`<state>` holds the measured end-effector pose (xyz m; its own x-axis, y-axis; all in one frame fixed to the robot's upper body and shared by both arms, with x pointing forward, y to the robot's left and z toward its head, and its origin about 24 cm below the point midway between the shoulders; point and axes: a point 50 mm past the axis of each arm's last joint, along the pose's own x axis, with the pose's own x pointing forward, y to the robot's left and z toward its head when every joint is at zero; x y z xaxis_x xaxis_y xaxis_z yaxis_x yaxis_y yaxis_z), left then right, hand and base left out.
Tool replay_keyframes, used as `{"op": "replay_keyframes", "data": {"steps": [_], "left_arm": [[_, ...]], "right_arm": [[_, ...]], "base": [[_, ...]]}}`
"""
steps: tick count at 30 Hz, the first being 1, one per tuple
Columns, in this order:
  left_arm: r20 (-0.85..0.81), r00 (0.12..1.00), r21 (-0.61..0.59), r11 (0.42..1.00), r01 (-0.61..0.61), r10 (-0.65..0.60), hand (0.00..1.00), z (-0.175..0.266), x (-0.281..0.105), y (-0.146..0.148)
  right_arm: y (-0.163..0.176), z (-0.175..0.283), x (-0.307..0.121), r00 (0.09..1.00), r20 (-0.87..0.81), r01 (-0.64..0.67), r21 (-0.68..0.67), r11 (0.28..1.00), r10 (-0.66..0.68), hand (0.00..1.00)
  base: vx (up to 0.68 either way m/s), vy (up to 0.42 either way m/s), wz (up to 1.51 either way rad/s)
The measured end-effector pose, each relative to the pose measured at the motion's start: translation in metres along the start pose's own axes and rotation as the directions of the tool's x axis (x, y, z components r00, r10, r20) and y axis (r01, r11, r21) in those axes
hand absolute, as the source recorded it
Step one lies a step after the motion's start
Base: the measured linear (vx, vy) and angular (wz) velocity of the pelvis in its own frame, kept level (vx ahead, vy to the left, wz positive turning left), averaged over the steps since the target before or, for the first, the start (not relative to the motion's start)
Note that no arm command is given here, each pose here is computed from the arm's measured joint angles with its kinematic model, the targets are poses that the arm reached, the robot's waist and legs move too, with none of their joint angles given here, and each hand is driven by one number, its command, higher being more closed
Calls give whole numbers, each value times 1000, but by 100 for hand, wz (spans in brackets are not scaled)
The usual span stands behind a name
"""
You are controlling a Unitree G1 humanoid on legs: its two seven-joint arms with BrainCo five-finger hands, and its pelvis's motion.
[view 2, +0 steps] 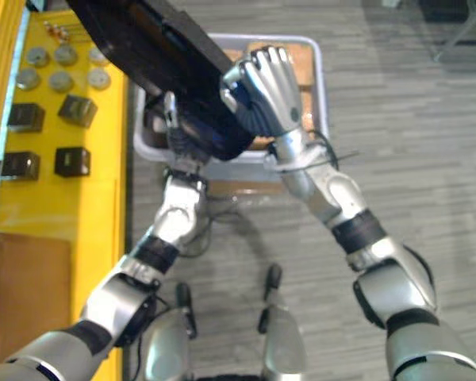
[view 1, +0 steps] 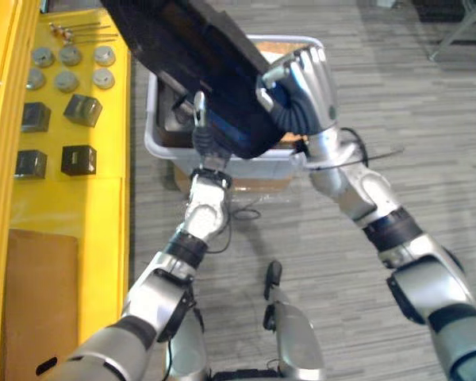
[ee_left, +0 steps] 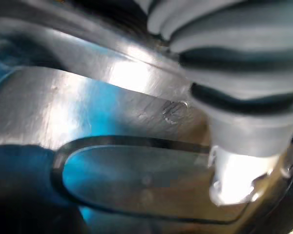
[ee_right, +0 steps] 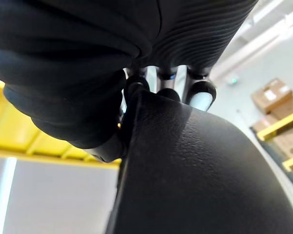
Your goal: Walk over and take plastic housings, then place them on the shelf
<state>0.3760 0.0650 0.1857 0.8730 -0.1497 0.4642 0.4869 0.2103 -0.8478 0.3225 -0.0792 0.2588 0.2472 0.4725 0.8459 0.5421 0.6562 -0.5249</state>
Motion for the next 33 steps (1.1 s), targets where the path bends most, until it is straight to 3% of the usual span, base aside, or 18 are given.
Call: {"op": "replay_keyframes", "data": {"steps": [9,10,17,23,33], "left_arm": [[-13,998,138,989,-51,54,100,1,-6,6],[-17,998,176,983,-58,62,100,2,-6,7],[-53,994,383,921,-73,101,100,12,-11,11],[-53,986,466,877,-115,157,100,17,-19,23],[24,978,685,709,-168,208,100,28,-18,23]], "right_arm": [[4,-1,-10,999,-23,-23,8,1000,23,100],[5,-2,-11,999,-30,-26,7,1000,26,0],[8,-4,-14,996,-57,-66,-2,998,65,0],[17,-8,-21,989,-81,-120,3,993,120,0],[23,-18,-31,968,-185,-172,12,985,171,0]], "base": [[0,0,0],[0,0,0],[0,0,0],[0,0,0],[0,1,4]]}}
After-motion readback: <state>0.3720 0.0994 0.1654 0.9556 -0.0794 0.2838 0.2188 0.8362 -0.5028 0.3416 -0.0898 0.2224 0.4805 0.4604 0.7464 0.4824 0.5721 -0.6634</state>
